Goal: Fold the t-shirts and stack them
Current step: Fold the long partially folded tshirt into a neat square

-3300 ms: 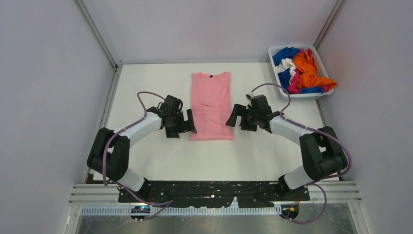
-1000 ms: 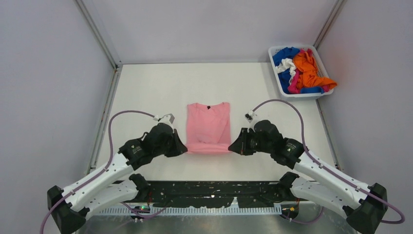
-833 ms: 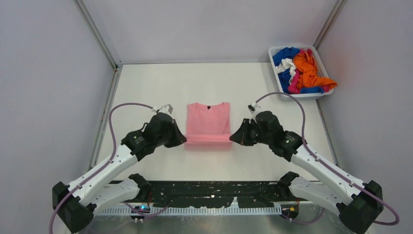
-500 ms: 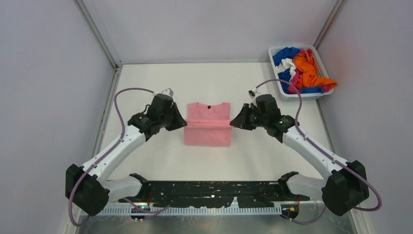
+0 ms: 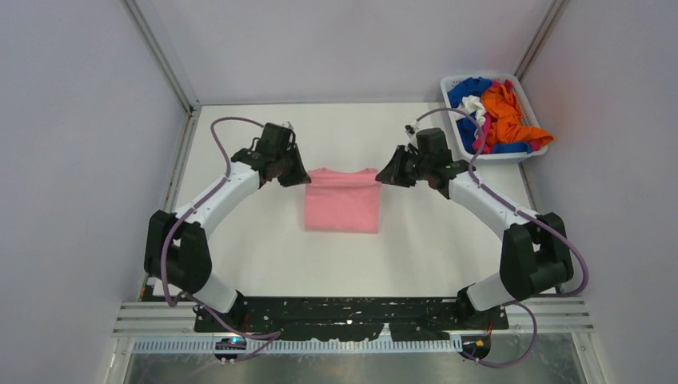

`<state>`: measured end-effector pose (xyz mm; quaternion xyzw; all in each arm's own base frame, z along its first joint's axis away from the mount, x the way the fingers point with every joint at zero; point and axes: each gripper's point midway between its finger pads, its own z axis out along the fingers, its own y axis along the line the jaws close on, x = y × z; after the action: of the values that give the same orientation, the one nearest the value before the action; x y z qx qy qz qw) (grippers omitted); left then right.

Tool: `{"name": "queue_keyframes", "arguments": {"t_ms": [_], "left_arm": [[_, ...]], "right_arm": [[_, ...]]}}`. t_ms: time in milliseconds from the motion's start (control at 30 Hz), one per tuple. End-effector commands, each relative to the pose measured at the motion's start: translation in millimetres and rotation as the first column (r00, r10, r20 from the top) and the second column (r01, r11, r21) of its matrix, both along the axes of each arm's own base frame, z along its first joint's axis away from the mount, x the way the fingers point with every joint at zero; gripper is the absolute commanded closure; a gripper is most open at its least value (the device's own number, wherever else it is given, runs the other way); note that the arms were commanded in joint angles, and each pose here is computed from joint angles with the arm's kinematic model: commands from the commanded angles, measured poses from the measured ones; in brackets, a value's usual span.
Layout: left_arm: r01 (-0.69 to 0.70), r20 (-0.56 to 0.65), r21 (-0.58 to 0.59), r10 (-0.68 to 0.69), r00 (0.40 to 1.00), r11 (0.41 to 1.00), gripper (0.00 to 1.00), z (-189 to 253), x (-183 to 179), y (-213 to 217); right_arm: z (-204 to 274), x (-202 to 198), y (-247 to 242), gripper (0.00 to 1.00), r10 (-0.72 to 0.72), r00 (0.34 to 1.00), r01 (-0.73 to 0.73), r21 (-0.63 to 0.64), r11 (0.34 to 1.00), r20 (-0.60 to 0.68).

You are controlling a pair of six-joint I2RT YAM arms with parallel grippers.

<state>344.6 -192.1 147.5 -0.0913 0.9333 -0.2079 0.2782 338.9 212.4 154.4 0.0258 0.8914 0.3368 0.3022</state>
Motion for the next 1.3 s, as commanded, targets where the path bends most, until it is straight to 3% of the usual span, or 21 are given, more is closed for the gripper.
{"name": "queue_keyframes", "arguments": {"t_ms": [0, 567, 633, 667, 700, 767, 800, 833, 867, 967, 1033, 1167, 1267], "left_arm": [[0.006, 0.037, 0.015, -0.006, 0.999, 1.0, 1.0, 4.5, 33.1, 2.2], [-0.008, -0.07, 0.07, 0.013, 0.997, 0.998, 1.0, -51.5, 93.0, 2.7], [-0.014, -0.08, 0.076, 0.02, 0.997, 0.997, 1.0, -56.2, 98.2, 3.5], [-0.016, -0.084, 0.077, 0.022, 0.996, 0.997, 0.99, -57.0, 100.6, 3.8], [-0.015, -0.095, 0.081, 0.023, 0.995, 0.997, 0.89, -58.1, 101.1, 4.1], [-0.017, -0.076, 0.075, 0.023, 0.997, 0.997, 0.56, -50.8, 105.1, 4.0], [-0.017, -0.064, 0.071, 0.022, 0.998, 0.997, 0.41, -45.7, 106.2, 3.5], [-0.022, -0.055, 0.067, 0.026, 0.998, 0.998, 0.28, -41.1, 106.4, 3.7], [-0.022, -0.041, 0.061, 0.025, 0.999, 0.998, 0.21, -34.7, 106.0, 3.5], [-0.015, -0.021, 0.024, 0.015, 1.0, 1.0, 0.1, -20.6, 97.2, 1.1], [0.011, -0.007, -0.028, -0.011, 1.0, 1.0, 0.01, -15.8, 86.8, -5.5], [0.089, 0.033, -0.159, -0.085, 0.996, 0.983, 0.0, -4.0, 73.4, -27.3], [0.12, 0.045, -0.21, -0.113, 0.993, 0.97, 0.0, -1.5, 78.1, -41.7]], "right_arm": [[11.9, 35.8, -0.5, 0.95, -0.003, 0.997, 0.002, 0.012, 1.0, 0.082], [-41.6, 99.2, -6.2, 0.95, -0.051, 0.998, 0.052, -0.016, 0.999, 0.032], [-47.9, 105.2, -8.2, 0.91, -0.055, 0.998, 0.056, -0.018, 0.998, 0.023], [-49.8, 109.9, -8.0, 0.84, -0.055, 0.998, 0.055, -0.017, 0.998, 0.022], [-50.4, 112.3, -8.1, 0.8, -0.051, 0.998, 0.051, -0.018, 0.999, 0.026], [-43.6, 124.1, -8.2, 0.62, -0.044, 0.998, 0.045, -0.019, 0.999, 0.051], [-47.5, 123.4, -9.7, 0.48, -0.041, 0.999, 0.042, -0.03, 0.999, 0.031], [-41.3, 127.3, -9.2, 0.4, -0.03, 0.998, 0.032, -0.038, 0.999, 0.047], [-41.2, 125.1, -10.1, 0.23, -0.026, 0.999, 0.028, -0.046, 0.999, 0.039], [-30.9, 117.4, -13.7, 0.07, -0.033, 0.998, 0.036, -0.05, 0.998, 0.055], [-26.3, 104.1, -12.2, 0.06, -0.013, 0.998, 0.015, -0.033, 0.999, 0.06], [-16.6, 74.2, 11.7, 0.01, 0.092, 0.992, -0.096, 0.051, 0.994, 0.082], [-12.8, 63.5, 31.2, 0.03, 0.153, 0.984, -0.162, 0.111, 0.981, 0.089]]}}
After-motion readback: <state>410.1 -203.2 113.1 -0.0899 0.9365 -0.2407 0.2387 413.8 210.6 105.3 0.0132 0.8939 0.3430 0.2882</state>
